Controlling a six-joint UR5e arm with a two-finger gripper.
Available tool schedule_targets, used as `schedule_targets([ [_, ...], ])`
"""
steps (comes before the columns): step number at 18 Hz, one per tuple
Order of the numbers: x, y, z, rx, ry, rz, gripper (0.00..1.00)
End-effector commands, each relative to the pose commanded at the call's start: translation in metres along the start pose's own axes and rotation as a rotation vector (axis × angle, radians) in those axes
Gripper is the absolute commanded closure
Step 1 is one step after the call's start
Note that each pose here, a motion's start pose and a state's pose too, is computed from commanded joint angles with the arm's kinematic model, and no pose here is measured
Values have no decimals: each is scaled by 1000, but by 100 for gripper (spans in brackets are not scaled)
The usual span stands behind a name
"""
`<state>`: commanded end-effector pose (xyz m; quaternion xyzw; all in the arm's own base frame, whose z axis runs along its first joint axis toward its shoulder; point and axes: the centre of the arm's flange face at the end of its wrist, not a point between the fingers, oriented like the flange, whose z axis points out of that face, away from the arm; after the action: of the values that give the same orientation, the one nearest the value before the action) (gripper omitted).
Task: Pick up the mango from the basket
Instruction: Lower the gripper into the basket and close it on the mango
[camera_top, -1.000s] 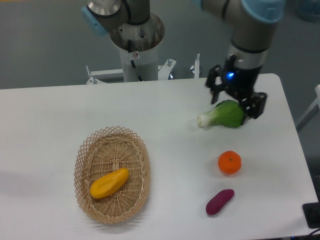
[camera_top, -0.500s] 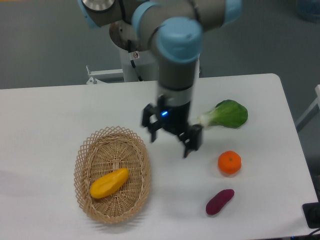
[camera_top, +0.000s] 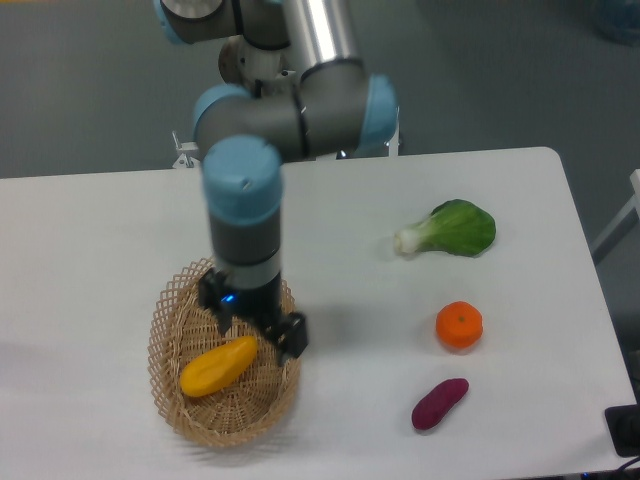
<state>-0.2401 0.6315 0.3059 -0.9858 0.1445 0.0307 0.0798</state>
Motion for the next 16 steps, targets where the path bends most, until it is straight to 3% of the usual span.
schedule_targets([
  [2,3,-1,4,-11,17,88,0],
  [5,18,-13,33,-39,44,120,0],
  [8,22,-20,50,-49,55,59,0],
  [16,36,-28,71,-59,65,32,0],
])
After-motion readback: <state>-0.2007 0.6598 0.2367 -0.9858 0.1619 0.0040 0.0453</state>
